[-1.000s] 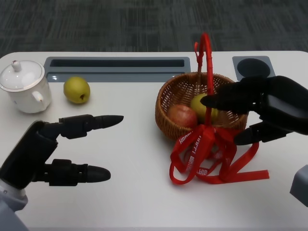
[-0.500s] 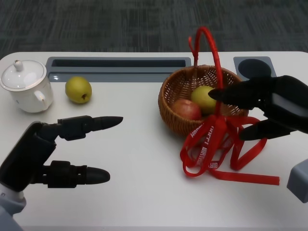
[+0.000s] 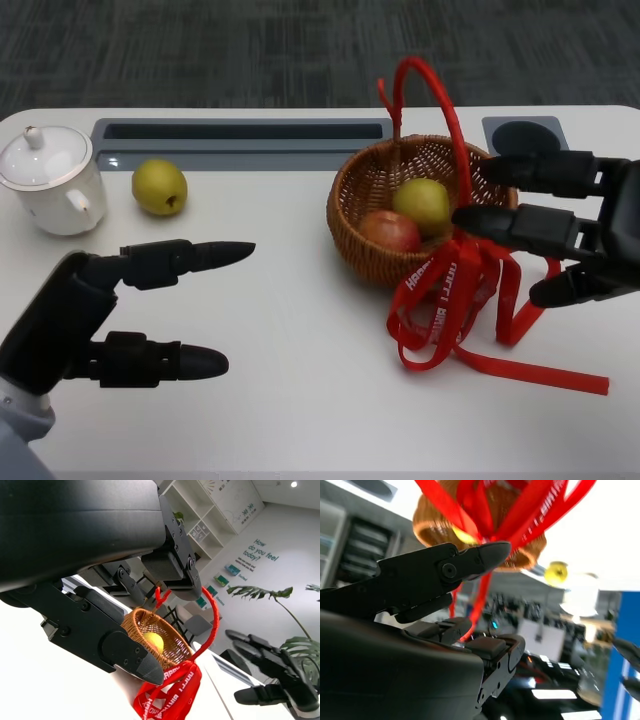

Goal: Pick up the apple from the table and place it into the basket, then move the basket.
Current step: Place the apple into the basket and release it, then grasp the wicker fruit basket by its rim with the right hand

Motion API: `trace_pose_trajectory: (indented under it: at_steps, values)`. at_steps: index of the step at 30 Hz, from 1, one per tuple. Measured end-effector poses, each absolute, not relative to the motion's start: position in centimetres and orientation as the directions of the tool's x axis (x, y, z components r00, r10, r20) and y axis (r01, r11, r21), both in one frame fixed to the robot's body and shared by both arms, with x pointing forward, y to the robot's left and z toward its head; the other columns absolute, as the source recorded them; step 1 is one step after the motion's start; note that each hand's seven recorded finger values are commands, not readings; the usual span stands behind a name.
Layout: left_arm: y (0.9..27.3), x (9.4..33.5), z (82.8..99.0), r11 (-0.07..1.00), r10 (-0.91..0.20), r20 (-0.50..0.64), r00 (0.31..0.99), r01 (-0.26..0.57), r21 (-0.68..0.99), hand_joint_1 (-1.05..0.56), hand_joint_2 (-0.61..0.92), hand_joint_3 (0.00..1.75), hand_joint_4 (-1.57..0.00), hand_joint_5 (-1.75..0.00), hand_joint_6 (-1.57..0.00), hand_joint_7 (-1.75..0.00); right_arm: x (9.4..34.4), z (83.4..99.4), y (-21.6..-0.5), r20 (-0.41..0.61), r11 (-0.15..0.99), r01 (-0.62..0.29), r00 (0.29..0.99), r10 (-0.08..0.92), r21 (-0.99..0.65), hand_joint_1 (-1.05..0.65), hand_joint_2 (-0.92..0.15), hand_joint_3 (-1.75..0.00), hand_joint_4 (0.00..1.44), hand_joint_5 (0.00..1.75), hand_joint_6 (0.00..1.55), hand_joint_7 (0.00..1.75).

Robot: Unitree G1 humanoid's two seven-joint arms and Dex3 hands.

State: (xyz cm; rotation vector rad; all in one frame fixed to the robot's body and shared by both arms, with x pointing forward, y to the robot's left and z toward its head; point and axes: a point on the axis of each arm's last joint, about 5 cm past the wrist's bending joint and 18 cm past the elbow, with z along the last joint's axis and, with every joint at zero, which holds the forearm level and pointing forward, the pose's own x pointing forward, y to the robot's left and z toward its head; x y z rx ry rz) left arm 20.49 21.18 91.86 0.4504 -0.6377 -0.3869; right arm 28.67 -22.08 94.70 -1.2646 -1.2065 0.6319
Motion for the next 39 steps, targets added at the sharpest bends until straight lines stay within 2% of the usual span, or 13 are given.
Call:
trace_pose_trajectory:
  at_steps: [5,12,15,19,23,29,35,39]
  values:
    - [21.2,20.6,91.8,0.834,-0.474,0.474,0.742,0.207,0.511,-0.43,0.65,0.00,-0.84,-0.01,-0.78,-0.01,28.0,95.2,-21.7,0.382,0.320,0.265,0.229,0.895,-0.910,-0.58,-0.92,-0.01,0.32,0.01,0.32,0.03]
    - [21.1,20.8,92.0,0.834,-0.475,0.478,0.738,0.205,0.513,-0.43,0.65,0.00,-0.85,-0.01,-0.78,-0.01,28.0,95.9,-22.5,0.408,0.341,0.277,0.235,0.882,-0.898,-0.58,-0.86,0.00,0.50,0.04,0.53,0.03]
    - [21.1,20.8,92.1,0.834,-0.475,0.479,0.738,0.205,0.513,-0.42,0.65,0.00,-0.85,-0.01,-0.79,-0.01,28.0,96.0,-23.1,0.431,0.357,0.289,0.254,0.866,-0.888,-0.59,-0.84,0.00,0.54,0.03,0.52,0.01]
    - [21.1,20.8,92.1,0.834,-0.475,0.480,0.738,0.204,0.512,-0.41,0.64,0.00,-0.86,-0.01,-0.80,-0.01,28.2,96.1,-23.9,0.460,0.361,0.339,0.283,0.842,-0.869,-0.60,-0.87,-0.01,0.54,0.01,0.49,0.00]
    - [21.1,20.8,92.1,0.834,-0.475,0.480,0.738,0.204,0.512,-0.42,0.64,0.00,-0.86,-0.01,-0.80,-0.01,28.5,96.2,-24.8,0.456,0.330,0.374,0.325,0.829,-0.867,-0.61,-0.84,0.00,0.55,0.01,0.51,0.01]
    - [21.1,20.7,92.1,0.831,-0.479,0.477,0.737,0.205,0.517,-0.42,0.64,0.00,-0.87,-0.01,-0.80,0.00,29.5,96.8,-25.6,0.422,0.271,0.378,0.406,0.811,-0.885,-0.62,-0.82,0.00,0.55,0.01,0.53,0.01]
    - [21.0,20.7,92.0,0.823,-0.487,0.469,0.737,0.207,0.529,-0.43,0.64,0.00,-0.87,-0.01,-0.80,0.00,30.8,96.5,-24.9,0.357,0.192,0.358,0.480,0.801,-0.914,-0.59,-0.86,-0.01,0.51,0.00,0.50,0.00]
    - [21.0,20.5,92.0,0.823,-0.486,0.466,0.740,0.208,0.528,-0.42,0.64,0.00,-0.87,-0.01,-0.80,0.00,31.7,96.3,-23.6,0.307,0.134,0.355,0.492,0.815,-0.925,-0.63,-0.88,-0.01,0.51,0.01,0.50,0.00]
